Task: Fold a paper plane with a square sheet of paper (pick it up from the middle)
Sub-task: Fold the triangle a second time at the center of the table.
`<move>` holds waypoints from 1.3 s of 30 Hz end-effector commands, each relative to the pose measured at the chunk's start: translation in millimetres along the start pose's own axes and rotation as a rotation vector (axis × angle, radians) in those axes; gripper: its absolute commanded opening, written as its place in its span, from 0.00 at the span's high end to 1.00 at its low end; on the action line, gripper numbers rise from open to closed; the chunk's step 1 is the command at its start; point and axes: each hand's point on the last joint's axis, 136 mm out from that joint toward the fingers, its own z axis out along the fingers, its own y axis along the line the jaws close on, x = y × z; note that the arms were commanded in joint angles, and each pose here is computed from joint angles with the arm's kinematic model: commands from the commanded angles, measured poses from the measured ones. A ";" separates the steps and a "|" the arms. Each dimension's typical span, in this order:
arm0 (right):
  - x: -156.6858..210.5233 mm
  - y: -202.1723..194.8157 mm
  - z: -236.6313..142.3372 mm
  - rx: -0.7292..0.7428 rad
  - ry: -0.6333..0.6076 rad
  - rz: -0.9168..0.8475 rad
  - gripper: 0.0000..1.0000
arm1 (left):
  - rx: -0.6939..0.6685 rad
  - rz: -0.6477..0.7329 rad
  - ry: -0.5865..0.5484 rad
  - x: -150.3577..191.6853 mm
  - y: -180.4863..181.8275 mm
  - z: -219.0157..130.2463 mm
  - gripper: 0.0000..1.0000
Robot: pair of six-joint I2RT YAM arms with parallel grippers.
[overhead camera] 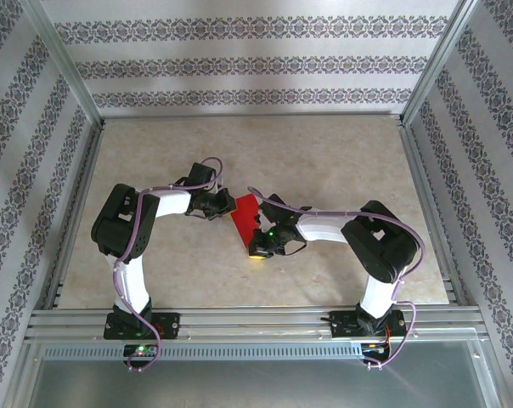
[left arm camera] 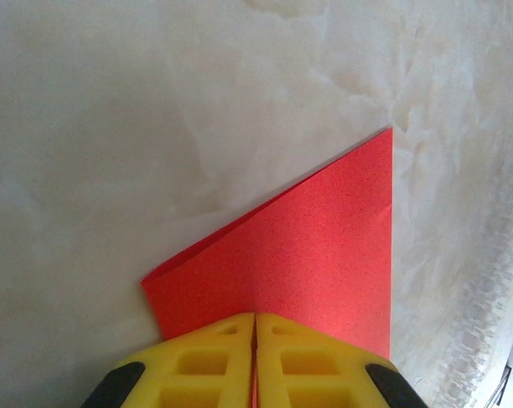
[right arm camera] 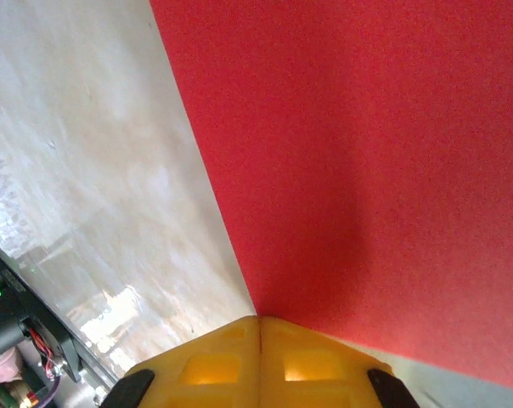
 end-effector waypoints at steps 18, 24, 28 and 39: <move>-145.4 1.0 -37.6 0.131 -0.248 -0.104 0.90 | -0.094 -0.036 -0.194 -20.0 -16.7 -83.1 0.66; -168.1 -11.2 -22.8 0.210 -0.247 -0.064 0.89 | -0.079 -0.083 -0.191 -6.4 -15.7 -90.6 0.59; -168.3 -34.7 -23.2 0.305 -0.279 0.026 0.90 | -0.051 -0.104 -0.173 0.7 -21.5 -85.6 0.56; -139.9 -42.4 -34.4 0.289 -0.450 0.280 0.88 | 0.043 -0.109 -0.055 32.5 -55.0 -40.6 0.55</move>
